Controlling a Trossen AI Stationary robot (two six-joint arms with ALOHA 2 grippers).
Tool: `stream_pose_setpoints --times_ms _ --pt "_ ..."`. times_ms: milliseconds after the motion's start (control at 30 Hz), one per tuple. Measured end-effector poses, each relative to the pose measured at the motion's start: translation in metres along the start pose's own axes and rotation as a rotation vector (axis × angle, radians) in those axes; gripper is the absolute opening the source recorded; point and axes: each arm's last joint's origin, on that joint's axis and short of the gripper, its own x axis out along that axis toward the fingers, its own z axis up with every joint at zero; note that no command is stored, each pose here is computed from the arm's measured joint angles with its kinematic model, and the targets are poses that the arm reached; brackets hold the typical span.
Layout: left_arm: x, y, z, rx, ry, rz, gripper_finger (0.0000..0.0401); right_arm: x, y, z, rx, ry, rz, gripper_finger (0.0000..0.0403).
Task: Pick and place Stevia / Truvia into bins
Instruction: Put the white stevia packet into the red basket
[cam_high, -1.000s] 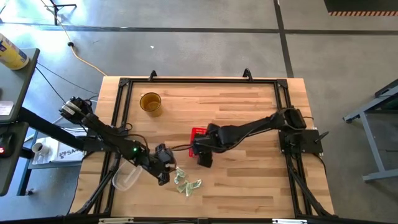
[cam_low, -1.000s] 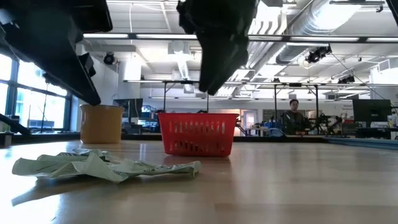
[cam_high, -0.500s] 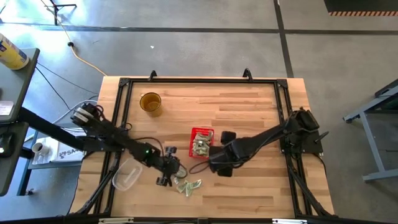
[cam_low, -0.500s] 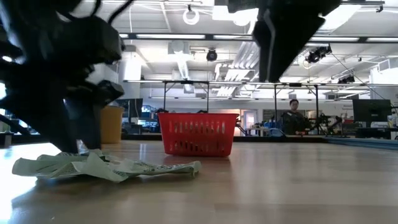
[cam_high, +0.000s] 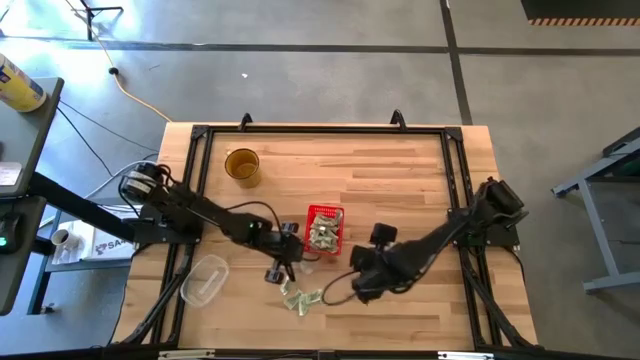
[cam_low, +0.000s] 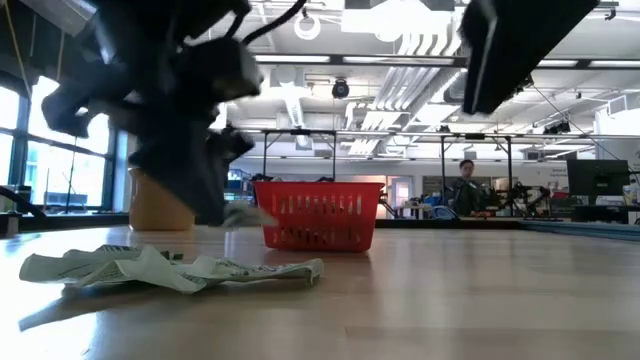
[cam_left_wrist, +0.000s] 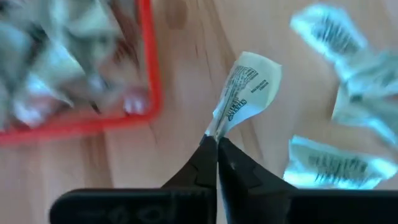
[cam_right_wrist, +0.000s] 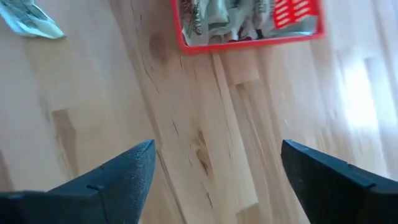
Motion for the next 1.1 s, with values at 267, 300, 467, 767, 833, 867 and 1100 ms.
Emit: stream_pose_setpoints --times_ms 267,300,467,767,833,867,1100 --pt "-0.053 0.018 0.062 0.053 -0.079 0.111 0.0022 -0.025 -0.005 -0.026 0.111 0.006 -0.116 0.0312" --pt "-0.056 0.025 0.067 0.057 -0.089 0.145 0.0023 -0.025 -0.005 -0.027 0.12 0.007 -0.121 0.0312" --pt "-0.045 0.078 0.061 -0.07 -0.051 0.329 0.0049 -0.026 -0.002 -0.025 0.146 -0.042 -0.118 0.0312" --pt "-0.049 0.083 0.045 -0.327 0.056 0.101 0.0167 -0.024 0.002 -0.019 0.085 -0.068 -0.061 0.0312" --pt "-0.065 0.065 0.057 -0.303 -0.041 0.044 0.0182 -0.021 0.004 -0.015 0.059 -0.072 -0.031 0.0312" --pt "-0.071 0.056 0.057 -0.29 -0.041 0.037 0.0186 -0.02 0.004 -0.012 0.049 -0.073 -0.013 0.0312" --pt "-0.084 -0.012 0.029 -0.229 0.075 0.022 0.0192 0.008 0.024 0.026 -0.083 -0.167 0.25 0.0312"
